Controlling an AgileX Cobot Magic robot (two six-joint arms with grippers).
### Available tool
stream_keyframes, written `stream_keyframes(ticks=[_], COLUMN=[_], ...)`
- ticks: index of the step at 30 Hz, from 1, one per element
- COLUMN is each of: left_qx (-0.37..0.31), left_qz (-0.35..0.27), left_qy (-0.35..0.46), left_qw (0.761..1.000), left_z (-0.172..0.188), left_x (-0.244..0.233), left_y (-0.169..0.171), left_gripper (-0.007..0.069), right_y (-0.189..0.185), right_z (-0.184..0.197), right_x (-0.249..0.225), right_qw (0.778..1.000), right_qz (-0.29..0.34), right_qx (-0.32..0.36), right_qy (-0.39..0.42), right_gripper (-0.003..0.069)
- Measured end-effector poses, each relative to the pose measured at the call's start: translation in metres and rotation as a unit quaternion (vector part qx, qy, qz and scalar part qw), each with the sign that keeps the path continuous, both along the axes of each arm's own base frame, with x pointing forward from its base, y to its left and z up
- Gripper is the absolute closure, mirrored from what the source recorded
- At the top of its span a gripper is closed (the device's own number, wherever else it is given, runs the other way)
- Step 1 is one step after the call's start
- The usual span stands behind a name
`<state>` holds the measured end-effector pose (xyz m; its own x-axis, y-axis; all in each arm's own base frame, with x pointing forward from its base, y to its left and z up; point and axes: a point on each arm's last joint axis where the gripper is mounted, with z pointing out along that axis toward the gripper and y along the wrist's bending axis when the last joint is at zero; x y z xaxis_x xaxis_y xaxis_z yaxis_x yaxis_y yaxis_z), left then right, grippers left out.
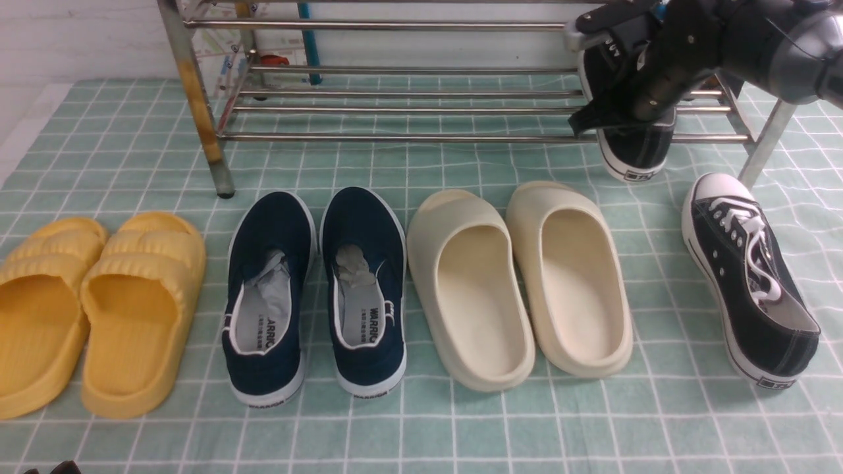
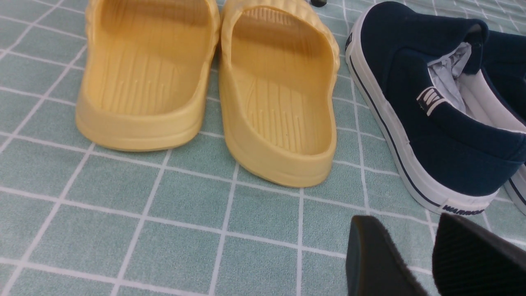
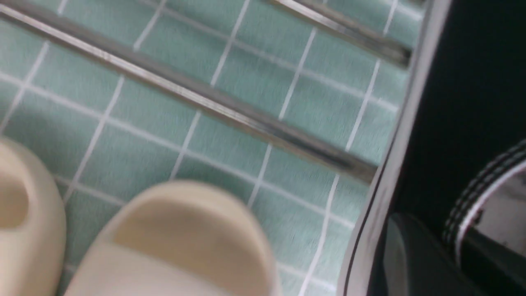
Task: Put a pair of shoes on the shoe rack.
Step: Use the right arm to put a shoe into the shoe rack, then use the right arm to grab the shoe closest to it
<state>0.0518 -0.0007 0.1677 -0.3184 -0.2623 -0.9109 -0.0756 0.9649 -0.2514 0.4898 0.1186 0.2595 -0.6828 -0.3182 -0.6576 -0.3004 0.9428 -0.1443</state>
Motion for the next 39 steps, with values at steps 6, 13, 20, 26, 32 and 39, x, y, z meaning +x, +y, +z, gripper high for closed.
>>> stream_keyframes(ticks=[6,13,20,26,32,39], left_qx=[0.0,0.0,0.0,0.0,0.0,0.0], left_qz=[0.0,0.0,0.0,0.0,0.0,0.0], left_qy=[0.0,0.0,0.0,0.0,0.0,0.0], left_qw=[1.0,1.0,1.0,1.0,1.0,1.0], left_z=[0.0,0.0,0.0,0.0,0.0,0.0], left_x=[0.0,0.0,0.0,0.0,0.0,0.0], left_y=[0.0,0.0,0.0,0.0,0.0,0.0], left_gripper=[0.0386,0.0386,0.0386,0.0386,0.0386,0.0386], right_y=[0.008,0.013,-0.001,-0.027,-0.067,-0.07], right_z=[0.021,0.067,0.136,0.11,-0.01,-0.045], right_x=[-0.003,-0.031,-0.081,-0.14,-0.175,-0.174], right_qw=[1.0,0.996,0.998,0.988,0.954,0.954], right_qz=[0.004,0.001,-0.016,-0.082,-0.197,-0.212], right_qx=[0.002,-0.014,0.012,-0.021,-0.033,0.04], right_qy=[0.002,0.087,0.052,0.125,0.223,0.207], right_gripper=[0.034,0.0153,0.0144,0.0144,0.0142,0.02])
